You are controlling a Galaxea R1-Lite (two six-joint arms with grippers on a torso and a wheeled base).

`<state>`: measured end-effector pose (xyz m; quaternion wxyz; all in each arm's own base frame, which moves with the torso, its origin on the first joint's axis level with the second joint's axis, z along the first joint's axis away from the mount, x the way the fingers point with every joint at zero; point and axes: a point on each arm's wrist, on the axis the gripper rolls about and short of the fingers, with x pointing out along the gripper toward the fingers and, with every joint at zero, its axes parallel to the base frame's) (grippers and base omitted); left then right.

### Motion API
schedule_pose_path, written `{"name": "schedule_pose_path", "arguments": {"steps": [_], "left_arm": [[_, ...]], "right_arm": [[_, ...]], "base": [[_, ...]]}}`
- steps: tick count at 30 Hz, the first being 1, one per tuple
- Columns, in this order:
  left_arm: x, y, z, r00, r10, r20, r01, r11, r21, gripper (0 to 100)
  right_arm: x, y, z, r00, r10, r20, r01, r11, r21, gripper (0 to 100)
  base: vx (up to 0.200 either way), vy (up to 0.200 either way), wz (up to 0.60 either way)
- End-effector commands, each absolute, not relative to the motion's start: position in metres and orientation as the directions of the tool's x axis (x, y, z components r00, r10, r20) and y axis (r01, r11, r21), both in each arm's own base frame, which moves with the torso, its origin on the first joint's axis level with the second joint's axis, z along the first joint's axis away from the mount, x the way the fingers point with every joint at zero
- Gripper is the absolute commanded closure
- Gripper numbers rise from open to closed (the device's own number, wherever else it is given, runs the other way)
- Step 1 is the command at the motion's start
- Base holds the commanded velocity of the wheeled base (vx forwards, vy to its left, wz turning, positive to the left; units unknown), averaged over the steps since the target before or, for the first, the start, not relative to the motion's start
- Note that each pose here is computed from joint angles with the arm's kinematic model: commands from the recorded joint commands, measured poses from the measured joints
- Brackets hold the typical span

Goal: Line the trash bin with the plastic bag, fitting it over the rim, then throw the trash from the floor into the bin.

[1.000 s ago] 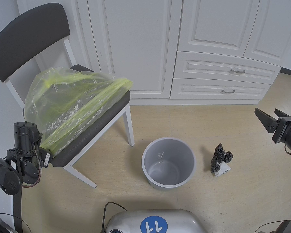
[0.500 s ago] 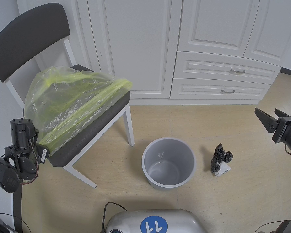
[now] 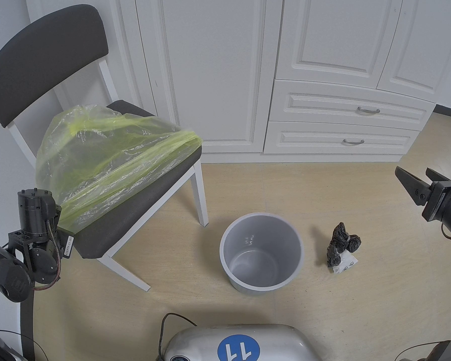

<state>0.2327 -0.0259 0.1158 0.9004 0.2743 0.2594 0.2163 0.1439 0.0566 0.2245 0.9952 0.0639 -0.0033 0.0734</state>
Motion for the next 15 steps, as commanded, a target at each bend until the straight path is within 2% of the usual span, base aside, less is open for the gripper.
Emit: {"name": "schedule_pose_path", "arguments": {"steps": [1,11,12,15], "left_arm": [[0.228,-0.026,0.117,0.78,0.528,-0.337,-0.257,0.76,0.597,100],[0.222,-0.025,0.118,0.822,0.511,-0.251,-0.318,0.778,0.542,100],[0.22,-0.025,0.122,0.842,0.5,-0.202,-0.347,0.789,0.508,100],[0.219,-0.026,0.127,0.882,0.439,-0.171,-0.318,0.822,0.472,100]], "right_arm": [[0.144,0.057,0.224,0.989,0.147,0.012,-0.147,0.981,0.126,0],[0.147,0.058,0.22,0.989,0.15,-0.007,-0.148,0.981,0.122,0],[0.148,0.059,0.218,0.989,0.15,-0.015,-0.147,0.982,0.12,0],[0.148,0.058,0.217,0.989,0.148,-0.019,-0.145,0.982,0.119,0]], "base": [[0.0,0.0,0.0],[0.0,0.0,0.0],[0.0,0.0,0.0],[0.0,0.0,0.0]]}}
